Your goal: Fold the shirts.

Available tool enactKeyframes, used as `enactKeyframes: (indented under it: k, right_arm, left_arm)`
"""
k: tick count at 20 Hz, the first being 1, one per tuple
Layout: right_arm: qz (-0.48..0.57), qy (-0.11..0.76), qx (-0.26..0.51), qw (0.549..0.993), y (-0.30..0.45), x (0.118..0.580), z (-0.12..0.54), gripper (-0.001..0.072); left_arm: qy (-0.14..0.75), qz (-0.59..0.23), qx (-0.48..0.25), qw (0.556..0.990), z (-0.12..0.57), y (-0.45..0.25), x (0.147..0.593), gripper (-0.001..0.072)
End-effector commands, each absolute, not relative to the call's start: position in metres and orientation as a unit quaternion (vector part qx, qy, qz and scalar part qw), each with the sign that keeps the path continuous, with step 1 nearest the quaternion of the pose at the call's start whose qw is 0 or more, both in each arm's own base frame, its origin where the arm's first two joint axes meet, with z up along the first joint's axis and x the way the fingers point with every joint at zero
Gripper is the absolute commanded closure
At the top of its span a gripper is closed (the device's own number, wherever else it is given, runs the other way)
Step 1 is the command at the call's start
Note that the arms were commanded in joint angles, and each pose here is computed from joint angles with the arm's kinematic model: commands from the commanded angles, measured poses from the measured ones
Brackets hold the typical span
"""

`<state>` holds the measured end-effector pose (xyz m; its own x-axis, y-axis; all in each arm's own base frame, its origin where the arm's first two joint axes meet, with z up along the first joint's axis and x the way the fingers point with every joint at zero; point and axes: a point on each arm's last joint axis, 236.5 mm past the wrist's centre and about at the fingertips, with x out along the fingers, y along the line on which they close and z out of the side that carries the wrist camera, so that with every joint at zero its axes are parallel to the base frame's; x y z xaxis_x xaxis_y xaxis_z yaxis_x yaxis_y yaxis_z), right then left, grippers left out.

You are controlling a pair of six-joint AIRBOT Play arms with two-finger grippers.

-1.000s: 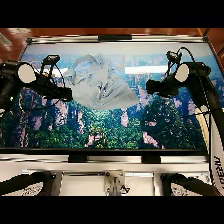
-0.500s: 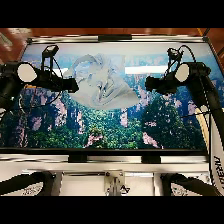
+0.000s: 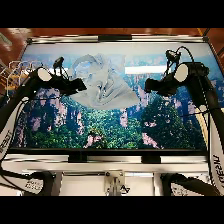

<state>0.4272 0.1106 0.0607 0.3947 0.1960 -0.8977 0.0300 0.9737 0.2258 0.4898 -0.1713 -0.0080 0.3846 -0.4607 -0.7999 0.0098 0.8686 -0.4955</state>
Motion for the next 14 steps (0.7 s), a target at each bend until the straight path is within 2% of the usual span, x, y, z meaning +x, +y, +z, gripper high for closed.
enactKeyframes:
  k: [1, 4, 5, 6, 7, 8, 11, 14]
  right_arm:
    - [0.053, 0.559, 0.094, 0.822, 0.110, 0.422, 0.057, 0.0027]
    - [0.054, 0.560, 0.095, 0.821, 0.111, 0.421, 0.057, 0.0027]
    - [0.054, 0.560, 0.095, 0.821, 0.111, 0.421, 0.057, 0.0027]
    - [0.054, 0.560, 0.095, 0.821, 0.111, 0.421, 0.057, 0.0027]
    - [0.054, 0.560, 0.096, 0.821, 0.111, 0.421, 0.057, 0.0027]
    - [0.054, 0.561, 0.096, 0.821, 0.111, 0.421, 0.057, 0.0027]
    - [0.063, 0.560, 0.111, 0.819, 0.117, 0.419, 0.061, 0.0027]
    - [0.069, 0.545, 0.107, 0.829, 0.116, 0.419, 0.074, 0.0027]
  left_arm:
    - [0.567, -0.160, -0.292, 0.754, -0.064, -0.184, 0.497, -0.0013]
    - [0.583, -0.154, -0.296, 0.741, -0.089, -0.185, 0.499, -0.0013]
    - [0.579, -0.153, -0.300, 0.743, -0.089, -0.185, 0.502, 0.0009]
    - [0.575, -0.155, -0.302, 0.745, -0.086, -0.186, 0.505, 0.0243]
    - [0.572, -0.160, -0.300, 0.746, -0.080, -0.186, 0.508, 0.0532]
    - [0.569, -0.178, -0.287, 0.749, -0.070, -0.189, 0.509, 0.0652]
    - [0.552, -0.241, -0.236, 0.763, -0.023, -0.198, 0.509, 0.0653]
    - [0.555, -0.275, -0.151, 0.770, 0.026, -0.193, 0.477, 0.0654]
